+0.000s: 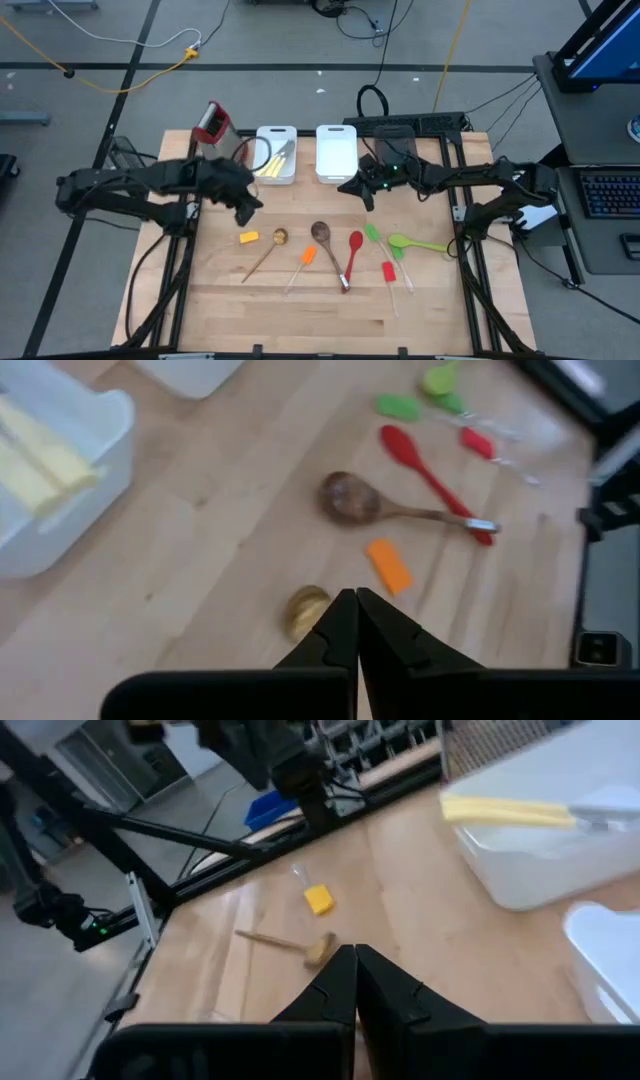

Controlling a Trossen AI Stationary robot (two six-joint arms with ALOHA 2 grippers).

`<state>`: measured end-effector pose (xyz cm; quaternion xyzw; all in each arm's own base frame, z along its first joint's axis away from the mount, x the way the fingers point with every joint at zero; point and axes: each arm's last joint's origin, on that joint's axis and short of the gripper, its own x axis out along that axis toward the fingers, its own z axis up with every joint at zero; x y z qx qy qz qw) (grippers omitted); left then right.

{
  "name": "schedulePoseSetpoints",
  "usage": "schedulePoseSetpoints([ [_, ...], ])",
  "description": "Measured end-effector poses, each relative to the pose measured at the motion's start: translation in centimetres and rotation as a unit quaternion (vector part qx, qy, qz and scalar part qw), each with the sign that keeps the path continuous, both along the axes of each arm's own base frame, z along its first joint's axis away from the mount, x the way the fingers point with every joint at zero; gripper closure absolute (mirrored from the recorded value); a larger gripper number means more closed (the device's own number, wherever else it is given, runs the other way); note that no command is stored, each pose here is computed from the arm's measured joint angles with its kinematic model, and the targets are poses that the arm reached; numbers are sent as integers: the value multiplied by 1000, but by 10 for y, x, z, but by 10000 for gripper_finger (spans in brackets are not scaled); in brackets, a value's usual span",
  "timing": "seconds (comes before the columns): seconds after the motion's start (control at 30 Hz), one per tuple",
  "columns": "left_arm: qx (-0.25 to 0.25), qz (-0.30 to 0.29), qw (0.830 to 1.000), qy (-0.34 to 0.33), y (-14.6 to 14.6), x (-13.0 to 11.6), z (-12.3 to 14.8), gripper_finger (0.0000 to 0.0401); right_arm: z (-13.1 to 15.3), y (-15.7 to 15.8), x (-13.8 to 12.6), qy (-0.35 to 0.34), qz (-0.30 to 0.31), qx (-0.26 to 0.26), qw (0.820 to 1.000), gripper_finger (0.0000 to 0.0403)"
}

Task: Pick & Place Kitchen Items
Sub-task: Put the yellow spatula into the black bin

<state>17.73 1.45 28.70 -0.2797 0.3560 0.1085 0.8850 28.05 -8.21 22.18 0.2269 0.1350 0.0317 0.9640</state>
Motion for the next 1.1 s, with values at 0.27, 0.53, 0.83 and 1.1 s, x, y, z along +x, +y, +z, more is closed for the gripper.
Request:
schedulePoseSetpoints([
  [0.27, 3, 1, 999, -32, -21, -27, -20, 399, 2, 39, -22, -13, 12, -25, 1000, 403],
  [0.53, 28, -16, 999, -34, -31, -33, -31, 399, -7, 65, -56, -19, -32, -49, 998, 403],
  [0.83, 27, -49, 997, -55, -36, -29, -47, 399, -19, 74, -89, -39, -27, -52, 998, 403],
  [1.1, 21, -50, 997, -50, -37, -28, -65, 394, -33, 76, -110, -59, -29, -53, 996, 403],
])
